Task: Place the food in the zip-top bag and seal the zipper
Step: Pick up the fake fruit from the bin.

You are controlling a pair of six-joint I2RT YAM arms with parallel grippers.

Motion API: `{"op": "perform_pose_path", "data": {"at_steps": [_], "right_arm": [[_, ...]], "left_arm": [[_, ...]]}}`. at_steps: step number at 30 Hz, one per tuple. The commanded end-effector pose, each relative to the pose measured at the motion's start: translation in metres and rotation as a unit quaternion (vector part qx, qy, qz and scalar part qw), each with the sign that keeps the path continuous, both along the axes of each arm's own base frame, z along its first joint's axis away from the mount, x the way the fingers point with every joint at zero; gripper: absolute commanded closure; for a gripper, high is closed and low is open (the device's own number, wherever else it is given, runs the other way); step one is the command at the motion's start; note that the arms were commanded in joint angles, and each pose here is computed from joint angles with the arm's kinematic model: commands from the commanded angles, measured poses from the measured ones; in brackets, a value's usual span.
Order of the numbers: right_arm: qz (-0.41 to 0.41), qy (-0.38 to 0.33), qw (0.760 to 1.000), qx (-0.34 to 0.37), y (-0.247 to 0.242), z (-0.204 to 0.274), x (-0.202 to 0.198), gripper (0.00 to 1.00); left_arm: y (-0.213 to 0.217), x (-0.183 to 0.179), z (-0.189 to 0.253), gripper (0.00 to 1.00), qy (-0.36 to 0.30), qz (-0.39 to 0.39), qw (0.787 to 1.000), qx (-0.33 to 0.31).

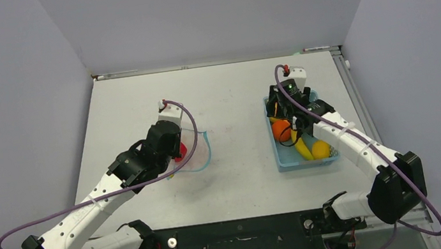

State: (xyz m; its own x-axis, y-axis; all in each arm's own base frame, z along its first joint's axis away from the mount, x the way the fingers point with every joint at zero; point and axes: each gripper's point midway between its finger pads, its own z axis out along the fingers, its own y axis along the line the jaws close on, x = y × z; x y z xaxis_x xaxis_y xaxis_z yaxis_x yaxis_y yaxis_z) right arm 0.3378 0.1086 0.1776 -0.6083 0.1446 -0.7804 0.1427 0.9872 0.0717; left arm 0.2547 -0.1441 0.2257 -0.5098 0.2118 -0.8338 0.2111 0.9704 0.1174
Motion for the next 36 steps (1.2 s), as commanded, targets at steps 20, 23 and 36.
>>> {"op": "perform_pose_path", "data": {"at_steps": [20, 23, 36], "right_arm": [[-0.038, 0.023, 0.998, 0.048, -0.01, -0.063, 0.08, 0.19], [-0.045, 0.026, 0.997, 0.052, -0.012, -0.07, 0.086, 0.18], [-0.046, 0.04, 0.996, 0.064, -0.009, -0.095, 0.104, 0.24]], "left_arm": [[-0.003, 0.008, 0.01, 1.0, -0.022, 0.01, 1.0, -0.014], [-0.003, 0.008, 0.009, 1.0, -0.021, 0.01, 1.0, -0.014], [-0.002, 0.008, 0.009, 1.0, -0.022, 0.012, 1.0, -0.011]]}}
